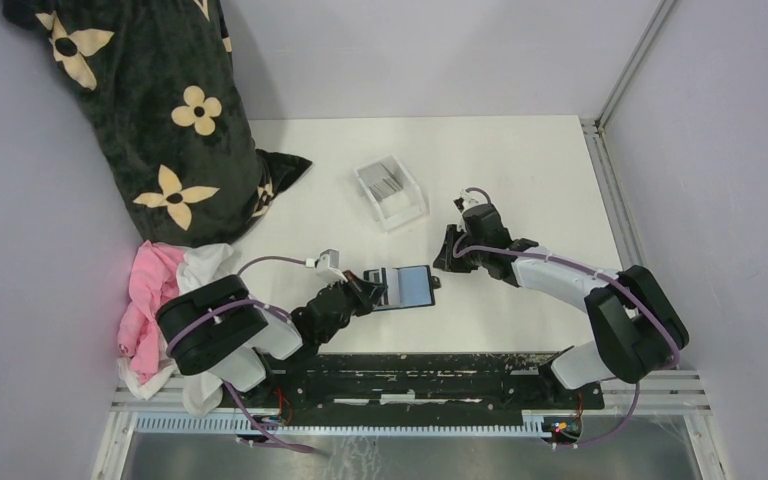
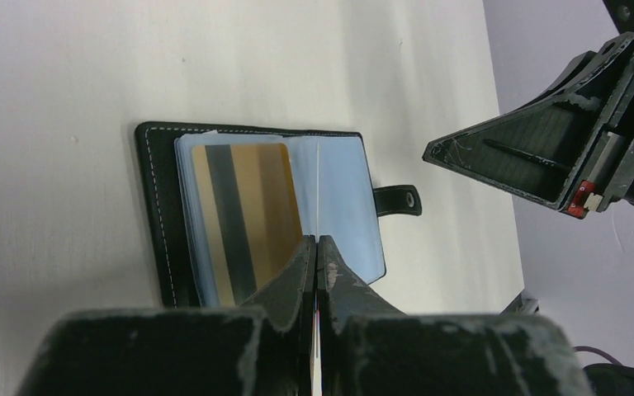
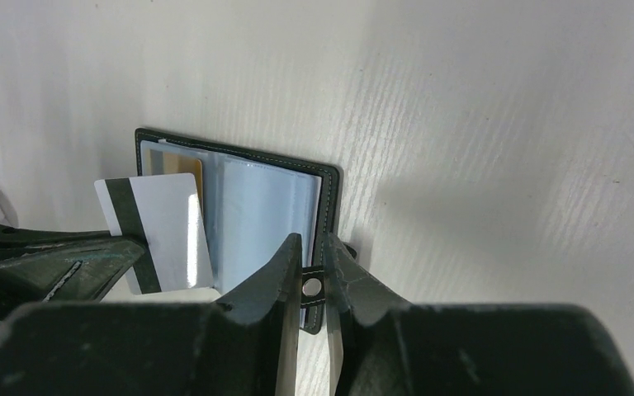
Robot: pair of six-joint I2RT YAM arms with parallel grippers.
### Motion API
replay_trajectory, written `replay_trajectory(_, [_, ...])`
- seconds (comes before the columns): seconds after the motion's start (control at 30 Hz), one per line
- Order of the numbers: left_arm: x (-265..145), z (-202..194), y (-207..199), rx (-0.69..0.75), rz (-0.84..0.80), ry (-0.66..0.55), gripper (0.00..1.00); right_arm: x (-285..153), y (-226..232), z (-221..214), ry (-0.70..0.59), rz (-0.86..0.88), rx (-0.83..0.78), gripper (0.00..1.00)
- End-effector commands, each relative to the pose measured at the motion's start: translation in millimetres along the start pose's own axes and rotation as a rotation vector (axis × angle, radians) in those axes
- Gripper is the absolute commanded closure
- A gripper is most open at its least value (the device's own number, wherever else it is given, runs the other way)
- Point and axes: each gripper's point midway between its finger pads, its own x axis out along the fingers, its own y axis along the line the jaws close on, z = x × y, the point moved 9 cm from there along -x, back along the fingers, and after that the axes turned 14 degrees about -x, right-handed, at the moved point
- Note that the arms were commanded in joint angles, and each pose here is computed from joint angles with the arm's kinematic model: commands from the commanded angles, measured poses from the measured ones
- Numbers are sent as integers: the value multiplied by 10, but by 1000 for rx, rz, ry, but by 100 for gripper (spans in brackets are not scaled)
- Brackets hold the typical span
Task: Put the credit cards into the card holder
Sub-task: Insert the credit card into the card holder.
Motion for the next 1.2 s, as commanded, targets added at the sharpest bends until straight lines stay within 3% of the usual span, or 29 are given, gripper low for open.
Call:
replay_trajectory(0.0, [87,-8,-124,-78,-25,-55,97,35,12,62,-30,-14,-28,79])
replay_trajectory(1.17, [141,-117,43,-269,25,-84,97,216,-52,-83,48,-29,-21,79])
